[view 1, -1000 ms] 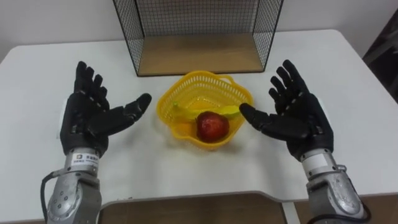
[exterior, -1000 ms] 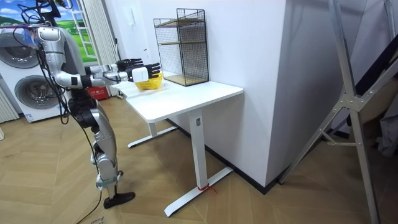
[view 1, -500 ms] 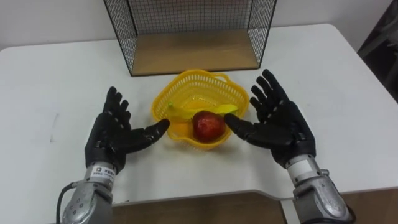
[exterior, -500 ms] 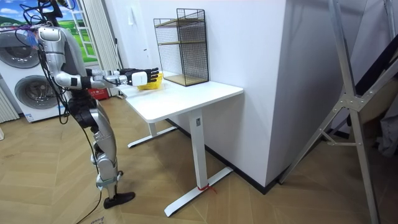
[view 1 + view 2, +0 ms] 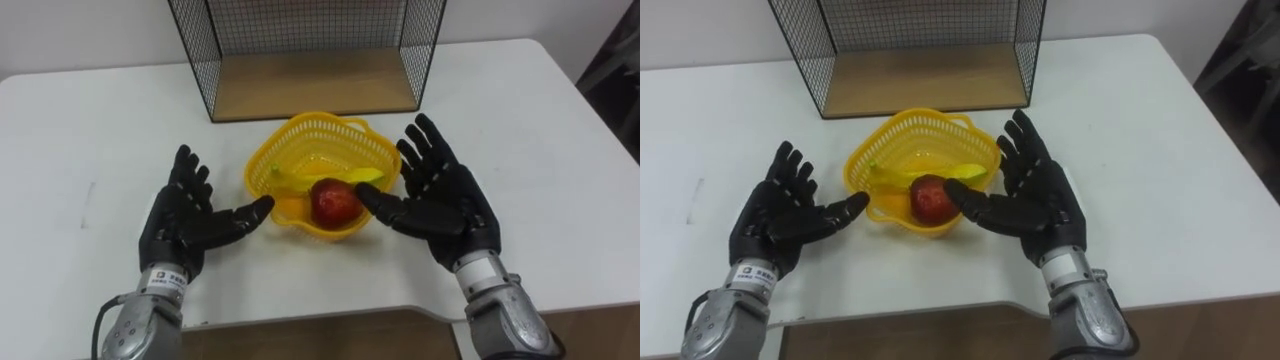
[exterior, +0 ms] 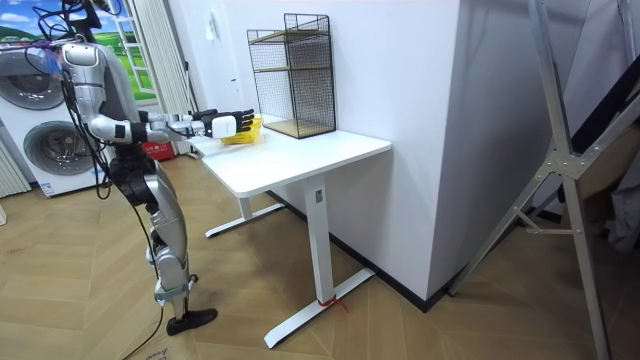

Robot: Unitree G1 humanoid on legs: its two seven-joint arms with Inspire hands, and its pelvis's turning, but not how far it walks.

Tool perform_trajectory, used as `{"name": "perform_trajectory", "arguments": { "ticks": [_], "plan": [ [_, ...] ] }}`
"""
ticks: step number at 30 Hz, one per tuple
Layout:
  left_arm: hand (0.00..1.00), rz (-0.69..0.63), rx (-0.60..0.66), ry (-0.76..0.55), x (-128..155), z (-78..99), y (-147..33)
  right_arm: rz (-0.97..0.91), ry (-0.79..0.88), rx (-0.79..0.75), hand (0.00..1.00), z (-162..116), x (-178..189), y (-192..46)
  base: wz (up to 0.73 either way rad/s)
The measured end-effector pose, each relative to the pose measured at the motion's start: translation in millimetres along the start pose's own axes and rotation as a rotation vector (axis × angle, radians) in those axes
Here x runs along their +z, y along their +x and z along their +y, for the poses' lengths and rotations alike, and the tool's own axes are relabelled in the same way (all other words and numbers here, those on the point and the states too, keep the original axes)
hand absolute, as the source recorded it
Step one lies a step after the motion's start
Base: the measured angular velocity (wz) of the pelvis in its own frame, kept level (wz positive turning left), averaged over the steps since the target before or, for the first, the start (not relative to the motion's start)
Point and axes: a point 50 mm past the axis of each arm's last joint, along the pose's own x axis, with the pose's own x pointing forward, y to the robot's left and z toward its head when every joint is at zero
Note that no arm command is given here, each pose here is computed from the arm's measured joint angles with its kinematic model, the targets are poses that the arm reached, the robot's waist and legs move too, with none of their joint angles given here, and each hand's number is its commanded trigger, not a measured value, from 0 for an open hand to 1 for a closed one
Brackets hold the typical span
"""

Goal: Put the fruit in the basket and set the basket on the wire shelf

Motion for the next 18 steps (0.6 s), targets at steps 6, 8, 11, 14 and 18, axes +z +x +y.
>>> {"name": "perform_trajectory", "arguments": {
  "ticks": [6, 8, 11, 14, 18],
  "plan": [
    [0.00, 0.000, 0.000, 0.000, 0.0, -0.1, 0.0, 0.000, 0.000, 0.000, 0.00, 0.1, -0.1, 0.0, 0.00],
    [0.00, 0.000, 0.000, 0.000, 0.0, -0.1, 0.0, 0.000, 0.000, 0.000, 0.00, 0.1, -0.1, 0.0, 0.00],
    [0.00, 0.000, 0.000, 0.000, 0.0, -0.1, 0.0, 0.000, 0.000, 0.002, 0.00, 0.5, -0.2, 0.1, 0.00],
    [0.00, 0.001, -0.002, 0.000, -0.2, -0.4, 0.0, 0.000, 0.000, 0.002, 0.00, 0.7, -0.3, 0.1, 0.00],
    [0.00, 0.004, -0.008, 0.001, -0.9, -1.8, 0.0, 0.003, 0.000, 0.000, 0.00, 0.3, -1.0, 0.2, 0.00]
  ]
}}
